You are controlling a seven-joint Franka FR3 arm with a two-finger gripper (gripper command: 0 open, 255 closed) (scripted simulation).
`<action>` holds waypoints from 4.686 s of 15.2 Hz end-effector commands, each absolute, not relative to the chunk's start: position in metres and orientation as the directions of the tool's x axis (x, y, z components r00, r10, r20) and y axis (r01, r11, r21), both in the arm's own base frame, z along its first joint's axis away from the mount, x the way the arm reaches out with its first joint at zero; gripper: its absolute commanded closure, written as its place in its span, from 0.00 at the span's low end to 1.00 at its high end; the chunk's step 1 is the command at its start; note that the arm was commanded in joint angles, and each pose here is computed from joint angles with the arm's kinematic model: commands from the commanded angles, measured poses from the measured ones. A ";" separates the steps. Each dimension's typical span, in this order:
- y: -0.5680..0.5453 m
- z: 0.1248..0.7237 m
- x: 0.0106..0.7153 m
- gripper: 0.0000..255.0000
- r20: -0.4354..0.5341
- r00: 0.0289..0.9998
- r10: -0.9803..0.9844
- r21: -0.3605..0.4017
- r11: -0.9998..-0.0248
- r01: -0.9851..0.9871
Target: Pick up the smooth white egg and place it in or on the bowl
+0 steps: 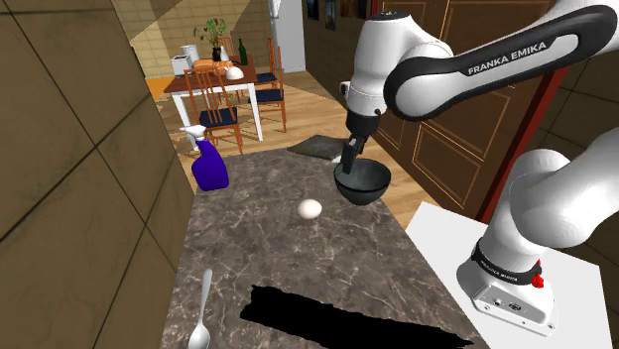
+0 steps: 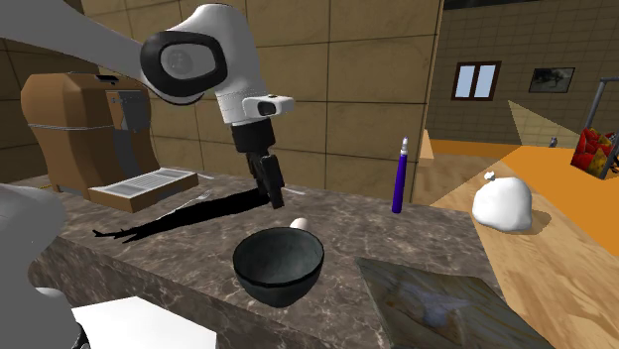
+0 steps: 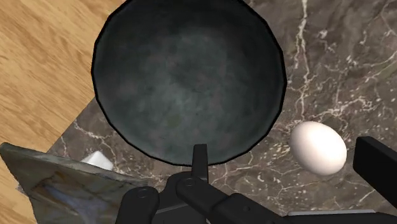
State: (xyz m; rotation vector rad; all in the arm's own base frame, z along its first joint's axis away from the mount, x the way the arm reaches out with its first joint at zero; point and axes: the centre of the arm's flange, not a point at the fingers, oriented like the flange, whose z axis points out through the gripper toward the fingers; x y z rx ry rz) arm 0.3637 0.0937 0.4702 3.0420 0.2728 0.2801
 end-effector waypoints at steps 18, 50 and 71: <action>0.196 0.327 0.429 0.00 0.263 0.900 0.348 0.190 -0.933 0.305; 0.195 0.388 0.431 1.00 0.263 0.900 0.348 0.190 -0.933 0.305; 0.184 0.491 0.425 1.00 0.263 0.900 0.348 0.190 -0.933 0.305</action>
